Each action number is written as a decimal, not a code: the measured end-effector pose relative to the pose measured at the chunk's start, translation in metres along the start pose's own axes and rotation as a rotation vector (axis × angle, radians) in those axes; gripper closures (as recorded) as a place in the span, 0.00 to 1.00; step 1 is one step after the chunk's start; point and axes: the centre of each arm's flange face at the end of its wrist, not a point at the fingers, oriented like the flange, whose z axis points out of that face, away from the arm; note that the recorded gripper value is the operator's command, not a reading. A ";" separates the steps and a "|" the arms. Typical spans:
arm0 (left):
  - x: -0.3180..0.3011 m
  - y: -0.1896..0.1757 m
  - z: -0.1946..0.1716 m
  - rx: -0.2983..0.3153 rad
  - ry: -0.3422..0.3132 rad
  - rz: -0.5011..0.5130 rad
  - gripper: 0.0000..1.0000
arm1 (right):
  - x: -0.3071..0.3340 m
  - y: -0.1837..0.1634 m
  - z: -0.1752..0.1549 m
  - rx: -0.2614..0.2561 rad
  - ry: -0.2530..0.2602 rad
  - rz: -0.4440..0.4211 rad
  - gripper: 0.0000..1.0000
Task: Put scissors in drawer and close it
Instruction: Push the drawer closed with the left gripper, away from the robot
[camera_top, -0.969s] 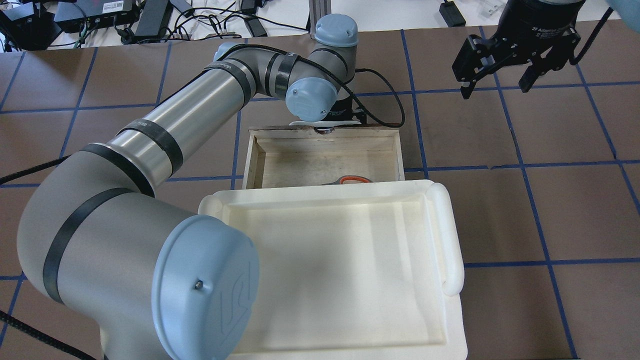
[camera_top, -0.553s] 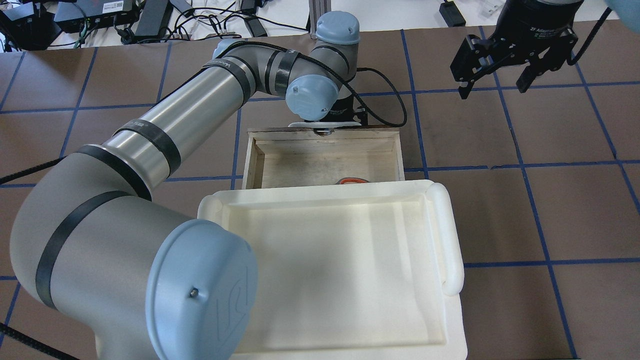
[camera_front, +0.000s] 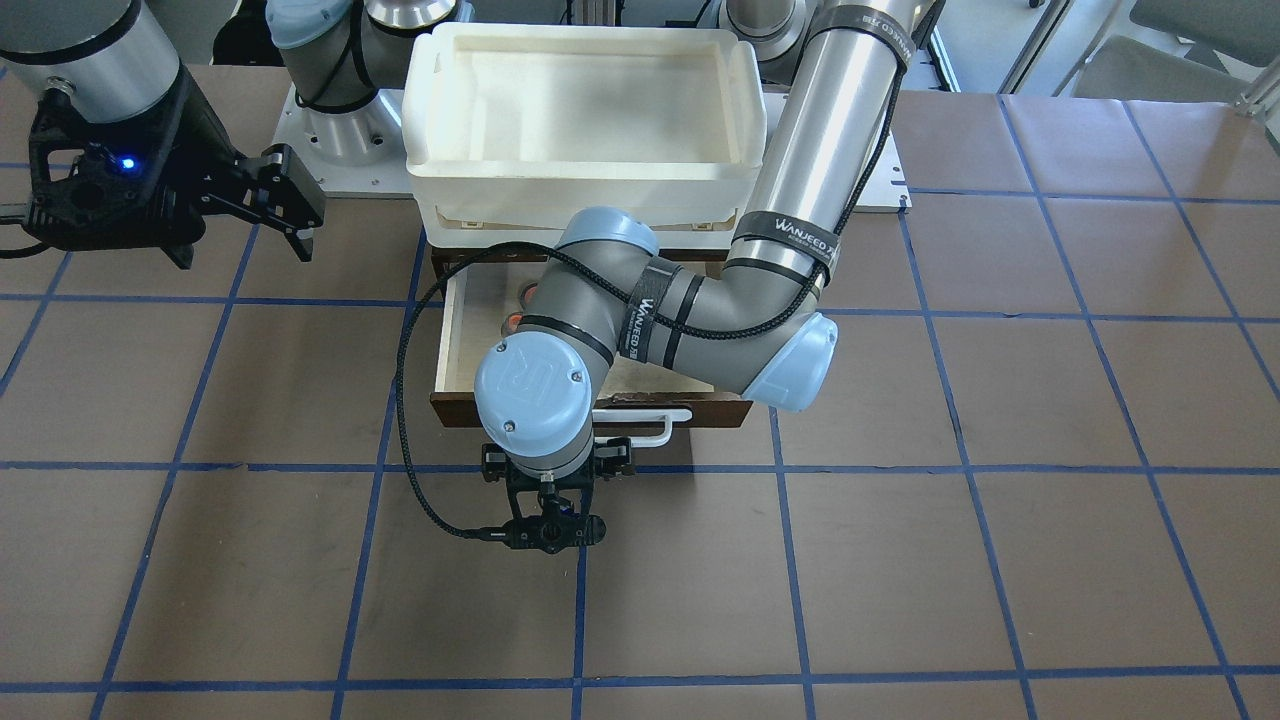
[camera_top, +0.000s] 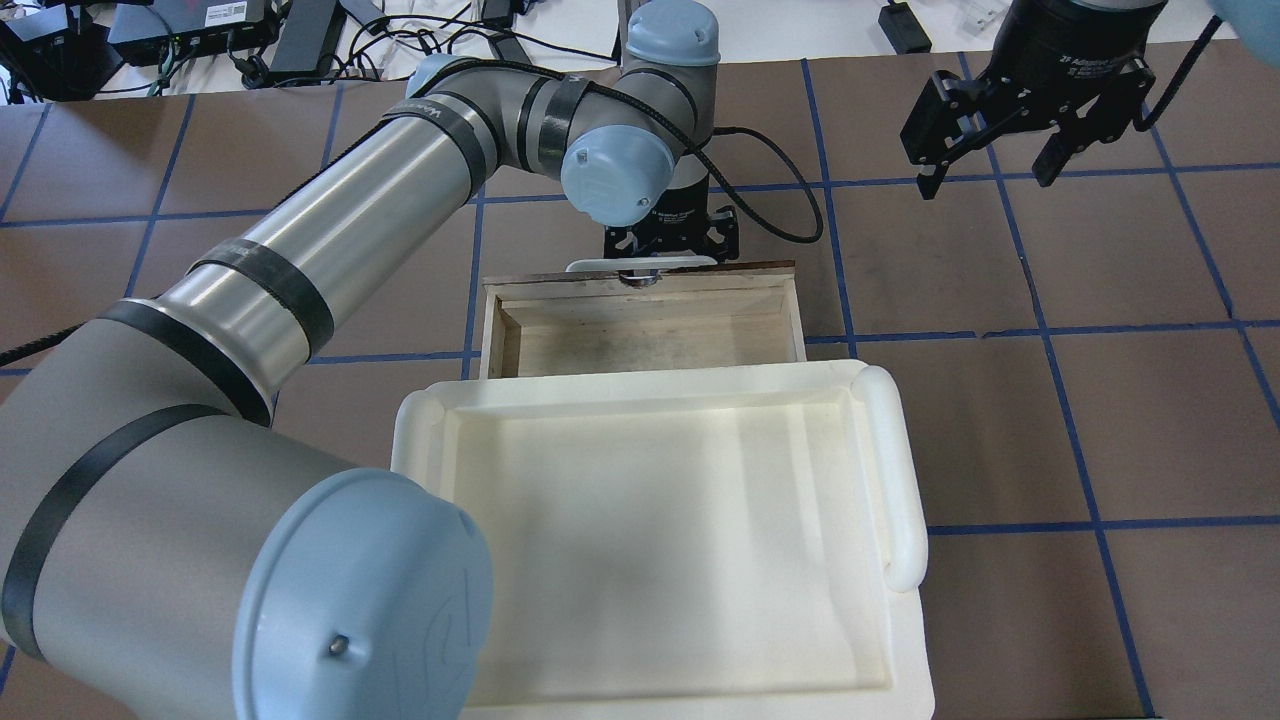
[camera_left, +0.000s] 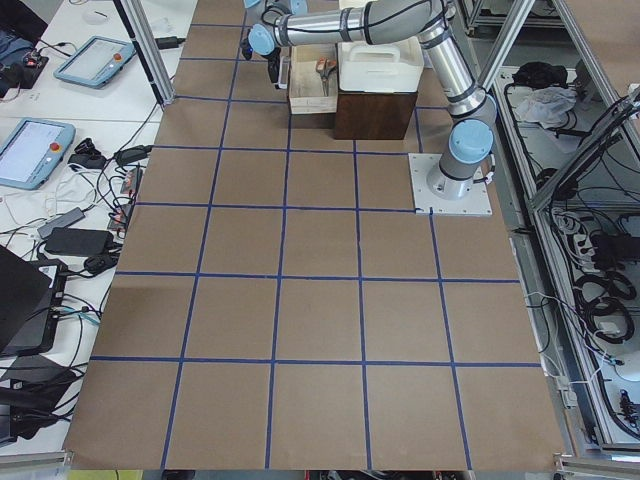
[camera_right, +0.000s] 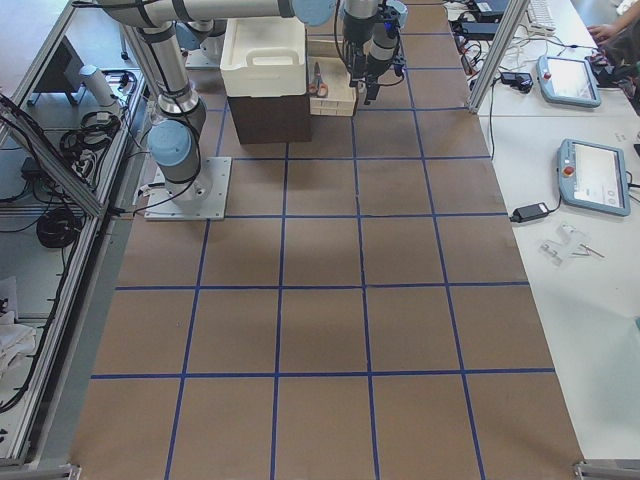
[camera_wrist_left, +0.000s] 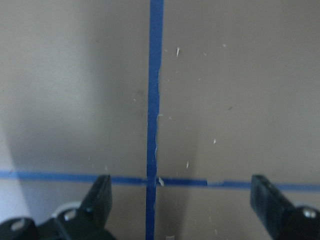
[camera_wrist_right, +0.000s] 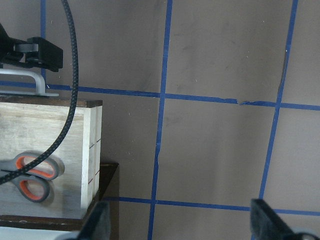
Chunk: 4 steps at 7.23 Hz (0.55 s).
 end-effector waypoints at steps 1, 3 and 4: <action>-0.002 0.005 -0.004 -0.013 -0.004 0.001 0.00 | 0.000 0.000 0.001 -0.001 0.001 -0.001 0.00; 0.000 0.026 -0.014 -0.060 -0.015 0.016 0.00 | 0.001 -0.001 0.003 -0.005 -0.001 0.001 0.00; 0.004 0.038 -0.018 -0.071 -0.020 0.029 0.00 | 0.001 0.000 0.005 -0.009 0.000 0.000 0.00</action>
